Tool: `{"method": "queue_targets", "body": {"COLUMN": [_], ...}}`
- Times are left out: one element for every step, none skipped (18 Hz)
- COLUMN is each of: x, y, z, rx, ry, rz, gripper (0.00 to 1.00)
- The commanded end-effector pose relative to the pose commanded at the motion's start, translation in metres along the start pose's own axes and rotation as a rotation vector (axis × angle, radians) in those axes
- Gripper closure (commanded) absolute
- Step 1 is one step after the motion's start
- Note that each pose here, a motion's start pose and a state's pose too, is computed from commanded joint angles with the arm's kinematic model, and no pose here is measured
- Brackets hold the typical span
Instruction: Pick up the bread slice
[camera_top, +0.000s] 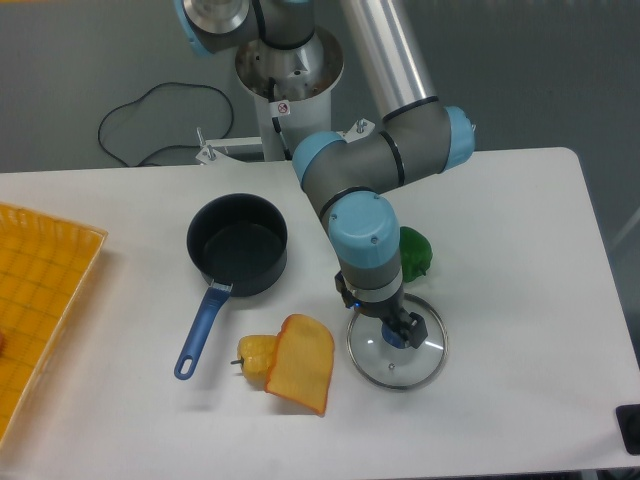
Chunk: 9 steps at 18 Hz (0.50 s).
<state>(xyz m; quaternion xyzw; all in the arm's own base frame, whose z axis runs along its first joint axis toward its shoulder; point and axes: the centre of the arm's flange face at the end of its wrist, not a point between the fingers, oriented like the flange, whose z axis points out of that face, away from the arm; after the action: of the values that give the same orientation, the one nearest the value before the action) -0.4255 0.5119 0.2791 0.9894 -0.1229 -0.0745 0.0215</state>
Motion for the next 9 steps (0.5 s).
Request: {"method": "queue_targets", "body": {"x": [0.0008, 0.0008, 0.0001, -0.0006, -0.0006, -0.0004, -0.0005, 0.0007, 0.0010], "y": [-0.0003, -0.0006, -0.0011, -0.0005, -0.0006, -0.0020, -0.0020, -0.0016, -0.0015], "z": [0.0005, 0.0004, -0.0009, -0.0010, 0.0000, 0.0026, 0.0025, 0.0021, 0.0033], "rx": [-0.005, -0.001, 0.003, 0.005, 0.004, 0.004, 0.004, 0.006, 0.016], "ry": [-0.001, -0.001, -0.002, -0.003, -0.001, 0.000, -0.001, -0.002, -0.002], "rz": [0.002, 0.000, 0.000, -0.002, -0.002, -0.003, -0.014, -0.042, -0.076], "gripper": [0.00, 0.00, 0.00, 0.00, 0.00, 0.00, 0.00, 0.00, 0.00]}}
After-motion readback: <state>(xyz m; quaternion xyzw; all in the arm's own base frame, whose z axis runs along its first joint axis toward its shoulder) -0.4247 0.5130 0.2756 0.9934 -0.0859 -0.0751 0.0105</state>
